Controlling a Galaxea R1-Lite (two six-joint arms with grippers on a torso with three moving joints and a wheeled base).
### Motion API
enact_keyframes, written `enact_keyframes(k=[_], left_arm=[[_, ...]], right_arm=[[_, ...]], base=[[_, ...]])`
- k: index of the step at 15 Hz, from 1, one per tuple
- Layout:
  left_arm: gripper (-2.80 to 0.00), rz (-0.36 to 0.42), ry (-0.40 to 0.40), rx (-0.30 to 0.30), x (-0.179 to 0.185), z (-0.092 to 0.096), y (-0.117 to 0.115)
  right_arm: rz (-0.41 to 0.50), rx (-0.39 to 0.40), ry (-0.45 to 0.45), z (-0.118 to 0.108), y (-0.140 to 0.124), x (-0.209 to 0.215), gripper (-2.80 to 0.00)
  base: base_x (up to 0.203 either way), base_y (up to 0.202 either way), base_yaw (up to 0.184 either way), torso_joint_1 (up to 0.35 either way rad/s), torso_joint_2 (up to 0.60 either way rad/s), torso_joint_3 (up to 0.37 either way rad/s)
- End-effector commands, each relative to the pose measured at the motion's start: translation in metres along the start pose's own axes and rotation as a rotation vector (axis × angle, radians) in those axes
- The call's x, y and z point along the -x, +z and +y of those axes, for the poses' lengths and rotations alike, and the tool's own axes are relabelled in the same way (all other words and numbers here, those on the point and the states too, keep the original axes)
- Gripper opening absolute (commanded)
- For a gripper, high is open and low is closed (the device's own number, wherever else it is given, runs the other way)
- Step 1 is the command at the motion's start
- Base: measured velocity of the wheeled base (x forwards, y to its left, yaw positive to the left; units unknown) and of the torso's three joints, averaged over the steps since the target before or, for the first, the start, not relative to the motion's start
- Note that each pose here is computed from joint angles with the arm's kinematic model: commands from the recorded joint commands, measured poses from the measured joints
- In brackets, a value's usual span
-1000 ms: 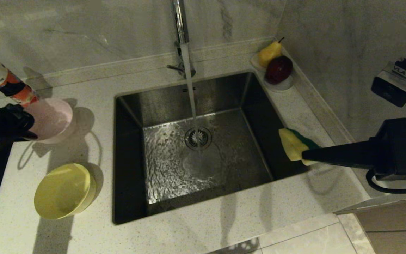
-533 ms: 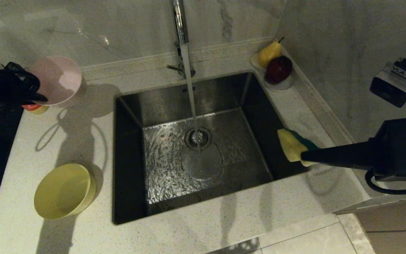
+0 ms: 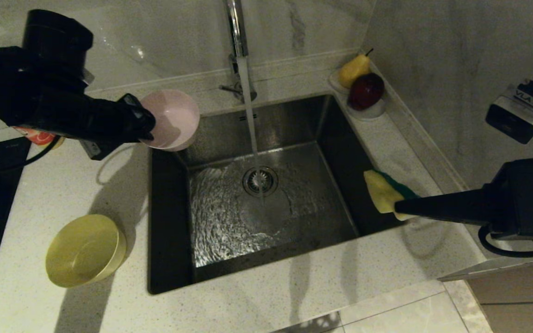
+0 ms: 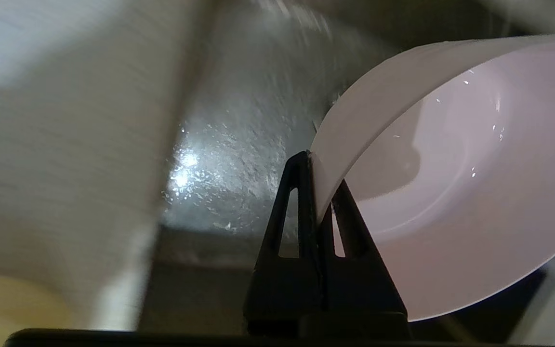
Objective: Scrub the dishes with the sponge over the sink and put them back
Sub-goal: Wash the bowl
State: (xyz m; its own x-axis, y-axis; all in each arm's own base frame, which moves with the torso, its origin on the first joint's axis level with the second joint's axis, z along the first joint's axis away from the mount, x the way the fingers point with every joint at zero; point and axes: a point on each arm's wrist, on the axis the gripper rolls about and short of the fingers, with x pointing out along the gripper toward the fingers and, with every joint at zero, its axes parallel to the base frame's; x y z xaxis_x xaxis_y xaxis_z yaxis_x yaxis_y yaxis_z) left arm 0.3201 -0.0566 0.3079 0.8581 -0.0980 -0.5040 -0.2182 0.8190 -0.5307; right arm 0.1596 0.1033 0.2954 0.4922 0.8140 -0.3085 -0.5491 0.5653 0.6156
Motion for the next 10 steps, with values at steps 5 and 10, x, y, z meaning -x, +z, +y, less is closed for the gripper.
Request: enact_keyframes(k=[5,10], left_arm=[[-2.8,0.17,-0.027,-0.099,-0.056,-0.054,-0.073],[-2.8,0.179,-0.017,-0.099,-0.073,-0.072,-0.094]], right_arm=[[-0.006,0.003,0.007,0.001,0.001,0.001,-2.8],[-0.013,0.007,0.01,0.003,0.001,0.004,-2.8]], base=[[0.0,0.0,0.0,0.0,0.0,0.0],[0.0,0.0,0.0,0.0,0.0,0.0]])
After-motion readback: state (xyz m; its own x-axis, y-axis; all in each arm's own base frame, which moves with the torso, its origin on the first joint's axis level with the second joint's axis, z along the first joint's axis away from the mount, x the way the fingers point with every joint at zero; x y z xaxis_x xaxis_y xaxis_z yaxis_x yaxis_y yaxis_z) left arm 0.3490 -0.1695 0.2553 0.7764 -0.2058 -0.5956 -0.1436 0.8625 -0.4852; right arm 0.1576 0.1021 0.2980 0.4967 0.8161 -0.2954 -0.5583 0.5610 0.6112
